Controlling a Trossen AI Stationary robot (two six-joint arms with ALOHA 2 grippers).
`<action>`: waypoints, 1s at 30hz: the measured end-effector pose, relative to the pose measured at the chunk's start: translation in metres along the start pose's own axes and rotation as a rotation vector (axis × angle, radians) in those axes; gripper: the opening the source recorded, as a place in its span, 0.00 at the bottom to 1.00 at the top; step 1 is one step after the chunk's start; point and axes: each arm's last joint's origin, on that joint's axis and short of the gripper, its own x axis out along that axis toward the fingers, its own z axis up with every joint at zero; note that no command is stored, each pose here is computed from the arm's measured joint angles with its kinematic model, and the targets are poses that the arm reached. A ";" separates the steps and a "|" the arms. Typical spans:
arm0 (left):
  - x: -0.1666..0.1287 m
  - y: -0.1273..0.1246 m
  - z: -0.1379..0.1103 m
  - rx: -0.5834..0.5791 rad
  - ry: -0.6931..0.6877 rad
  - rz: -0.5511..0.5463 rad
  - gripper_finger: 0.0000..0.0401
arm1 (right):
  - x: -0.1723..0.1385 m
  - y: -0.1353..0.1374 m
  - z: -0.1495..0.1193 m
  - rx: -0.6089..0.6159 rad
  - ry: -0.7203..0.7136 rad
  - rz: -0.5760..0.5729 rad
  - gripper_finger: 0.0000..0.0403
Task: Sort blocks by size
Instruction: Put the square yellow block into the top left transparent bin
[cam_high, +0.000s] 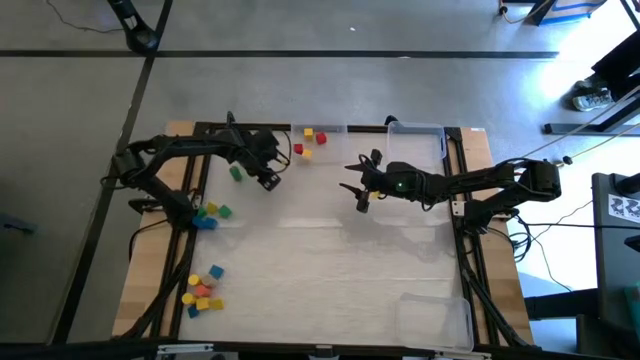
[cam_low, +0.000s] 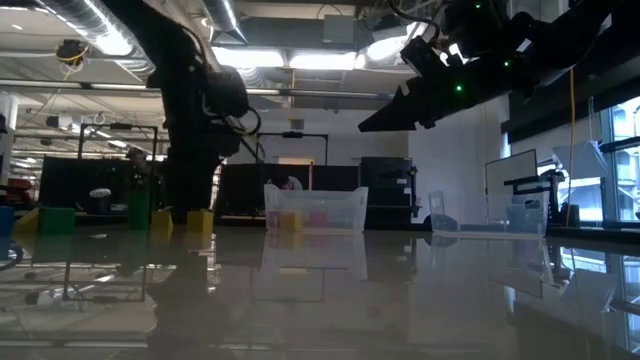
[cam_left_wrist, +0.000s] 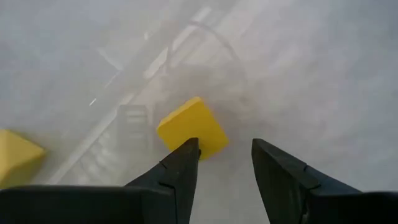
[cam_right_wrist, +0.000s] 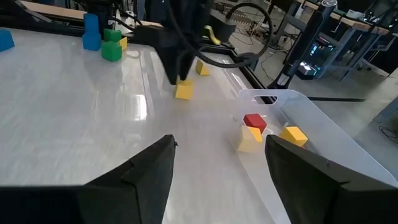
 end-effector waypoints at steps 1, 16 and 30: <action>-0.004 -0.003 0.000 -0.002 -0.003 0.005 0.35 | 0.000 0.000 0.000 0.000 0.001 0.000 0.62; -0.032 -0.014 0.001 0.054 -0.257 0.119 0.35 | 0.000 0.000 -0.001 0.007 0.009 0.002 0.62; -0.025 0.000 -0.001 -0.143 -0.185 0.129 0.62 | 0.002 -0.001 0.008 0.007 0.004 0.001 0.62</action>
